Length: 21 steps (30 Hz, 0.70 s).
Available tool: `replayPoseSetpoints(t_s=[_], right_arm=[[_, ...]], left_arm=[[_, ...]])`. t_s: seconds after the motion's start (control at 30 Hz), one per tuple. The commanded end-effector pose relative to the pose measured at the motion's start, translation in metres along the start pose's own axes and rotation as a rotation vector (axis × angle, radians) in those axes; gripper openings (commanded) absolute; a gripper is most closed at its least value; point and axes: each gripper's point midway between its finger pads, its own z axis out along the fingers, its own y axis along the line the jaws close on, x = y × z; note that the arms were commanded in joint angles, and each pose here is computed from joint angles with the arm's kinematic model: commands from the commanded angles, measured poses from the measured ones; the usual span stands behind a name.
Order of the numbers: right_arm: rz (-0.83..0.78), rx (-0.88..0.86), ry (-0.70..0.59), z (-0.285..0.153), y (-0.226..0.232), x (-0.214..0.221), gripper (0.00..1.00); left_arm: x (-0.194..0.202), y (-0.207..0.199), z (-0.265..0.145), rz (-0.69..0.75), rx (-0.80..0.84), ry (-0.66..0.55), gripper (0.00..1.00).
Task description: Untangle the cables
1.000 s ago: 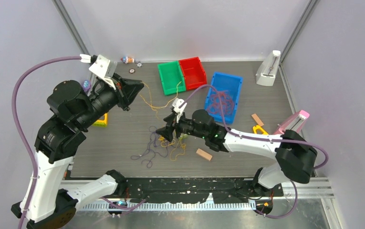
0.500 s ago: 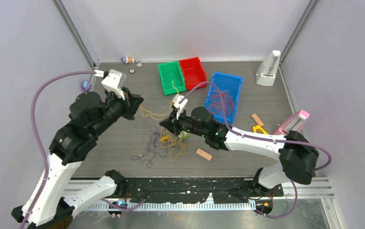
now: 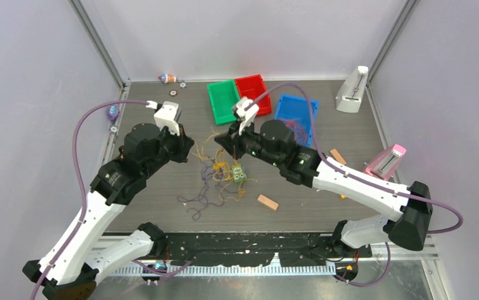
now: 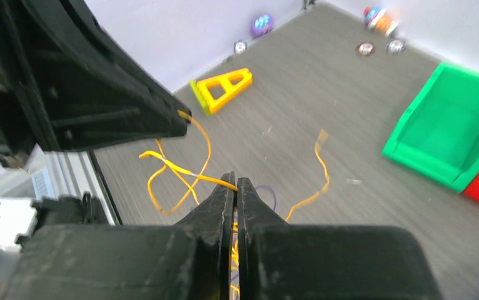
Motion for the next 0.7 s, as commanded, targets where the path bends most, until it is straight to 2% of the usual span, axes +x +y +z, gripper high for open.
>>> replayPoseSetpoints(t_s=[0.0,0.03,0.07,0.1,0.2,0.23,0.3,0.4,0.47,0.53,0.6,0.63,0.67], right_arm=[[-0.086,0.064,-0.152,-0.029,0.002,-0.118,0.05],[-0.116,0.077,-0.127,-0.034,0.000,-0.121,0.05],[-0.125,0.079,-0.183,-0.046,0.004,-0.152,0.05],[-0.140,0.091,-0.194,-0.055,0.004,-0.165,0.05],[-0.135,0.123,-0.216,-0.076,-0.001,-0.173,0.05],[-0.124,0.133,-0.211,-0.077,-0.004,-0.168,0.05],[-0.108,0.161,-0.129,-0.069,-0.016,-0.121,0.05],[-0.043,0.202,-0.053,-0.064,-0.030,-0.073,0.05],[-0.021,0.224,-0.010,-0.062,-0.038,-0.051,0.05],[-0.030,0.225,-0.011,-0.066,-0.039,-0.057,0.05],[-0.058,0.211,-0.053,-0.075,-0.034,-0.086,0.05],[-0.064,0.197,-0.108,-0.083,-0.028,-0.114,0.05],[-0.082,0.186,-0.109,-0.088,-0.025,-0.122,0.06]], left_arm=[[-0.088,-0.014,-0.034,-0.035,0.044,-0.258,0.00],[-0.109,-0.019,-0.048,-0.040,0.067,-0.309,0.00],[-0.122,-0.022,-0.058,-0.044,0.085,-0.344,0.00],[-0.131,-0.026,-0.066,-0.047,0.105,-0.372,0.00],[-0.135,-0.030,-0.074,-0.072,0.138,-0.418,0.00],[-0.126,-0.030,-0.067,-0.082,0.140,-0.406,0.00],[-0.101,-0.027,-0.047,-0.105,0.131,-0.355,0.00],[-0.060,-0.031,-0.018,-0.163,0.149,-0.230,0.00],[-0.055,-0.042,-0.014,-0.167,0.201,-0.186,0.00],[-0.074,-0.046,-0.025,-0.149,0.215,-0.209,0.00],[-0.096,-0.046,-0.037,-0.130,0.206,-0.250,0.00],[-0.104,-0.047,-0.043,-0.125,0.209,-0.270,0.00],[-0.111,-0.048,-0.048,-0.125,0.216,-0.288,0.00]])
